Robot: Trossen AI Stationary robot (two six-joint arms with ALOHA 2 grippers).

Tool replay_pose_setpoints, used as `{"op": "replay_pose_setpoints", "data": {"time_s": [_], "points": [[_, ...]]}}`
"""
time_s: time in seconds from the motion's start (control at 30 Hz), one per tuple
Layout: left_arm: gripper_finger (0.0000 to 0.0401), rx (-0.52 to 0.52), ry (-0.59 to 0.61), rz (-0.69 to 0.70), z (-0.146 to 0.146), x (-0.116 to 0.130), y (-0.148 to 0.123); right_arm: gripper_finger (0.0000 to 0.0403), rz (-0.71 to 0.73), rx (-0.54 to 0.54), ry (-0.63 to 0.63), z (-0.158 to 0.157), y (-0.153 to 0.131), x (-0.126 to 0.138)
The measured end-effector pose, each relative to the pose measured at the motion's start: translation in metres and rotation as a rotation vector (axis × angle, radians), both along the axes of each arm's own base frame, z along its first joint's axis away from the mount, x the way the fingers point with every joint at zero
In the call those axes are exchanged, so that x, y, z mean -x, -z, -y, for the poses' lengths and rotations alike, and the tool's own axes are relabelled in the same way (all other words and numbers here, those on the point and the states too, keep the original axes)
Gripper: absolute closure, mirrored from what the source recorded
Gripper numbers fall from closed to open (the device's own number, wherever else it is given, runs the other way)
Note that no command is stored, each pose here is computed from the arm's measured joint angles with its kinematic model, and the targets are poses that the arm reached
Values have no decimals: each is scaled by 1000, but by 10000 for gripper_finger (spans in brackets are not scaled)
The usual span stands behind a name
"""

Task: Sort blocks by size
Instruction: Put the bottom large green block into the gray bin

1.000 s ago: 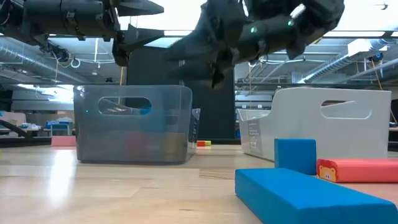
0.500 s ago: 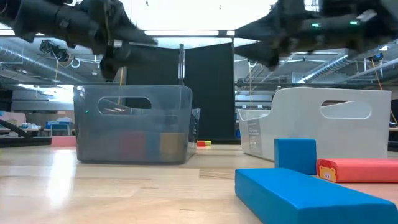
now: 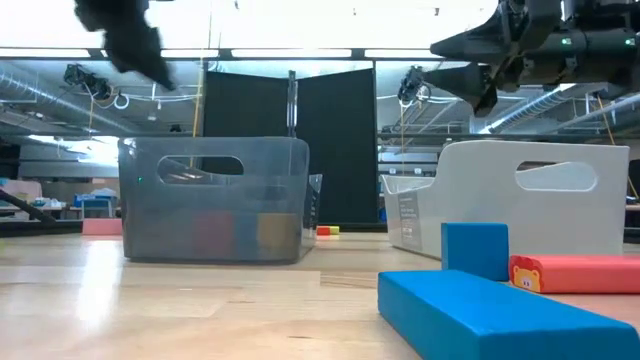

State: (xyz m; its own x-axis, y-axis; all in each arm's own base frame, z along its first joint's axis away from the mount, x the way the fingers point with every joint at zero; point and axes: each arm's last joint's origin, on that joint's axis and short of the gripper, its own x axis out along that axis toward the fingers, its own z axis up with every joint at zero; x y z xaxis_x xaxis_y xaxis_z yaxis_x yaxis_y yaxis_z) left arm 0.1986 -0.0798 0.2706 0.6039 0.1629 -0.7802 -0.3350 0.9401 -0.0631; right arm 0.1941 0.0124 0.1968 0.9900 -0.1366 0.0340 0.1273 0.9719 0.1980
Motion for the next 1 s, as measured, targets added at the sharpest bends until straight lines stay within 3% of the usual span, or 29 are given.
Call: {"op": "replay_pose_setpoints", "data": {"time_s": [0.2,0.47,0.7,1.0], "points": [[211,102,13,-271,30,2,33,147,-13,1,3,0,2,-1],[156,114,40,-456,62,-3,71,148,-11,-15,6,0,3,-1],[115,91,68,-556,77,-3,93,149,-11,-18,6,0,3,-1],[121,54,111,-603,80,-8,115,149,-10,-27,6,0,3,-1]]}}
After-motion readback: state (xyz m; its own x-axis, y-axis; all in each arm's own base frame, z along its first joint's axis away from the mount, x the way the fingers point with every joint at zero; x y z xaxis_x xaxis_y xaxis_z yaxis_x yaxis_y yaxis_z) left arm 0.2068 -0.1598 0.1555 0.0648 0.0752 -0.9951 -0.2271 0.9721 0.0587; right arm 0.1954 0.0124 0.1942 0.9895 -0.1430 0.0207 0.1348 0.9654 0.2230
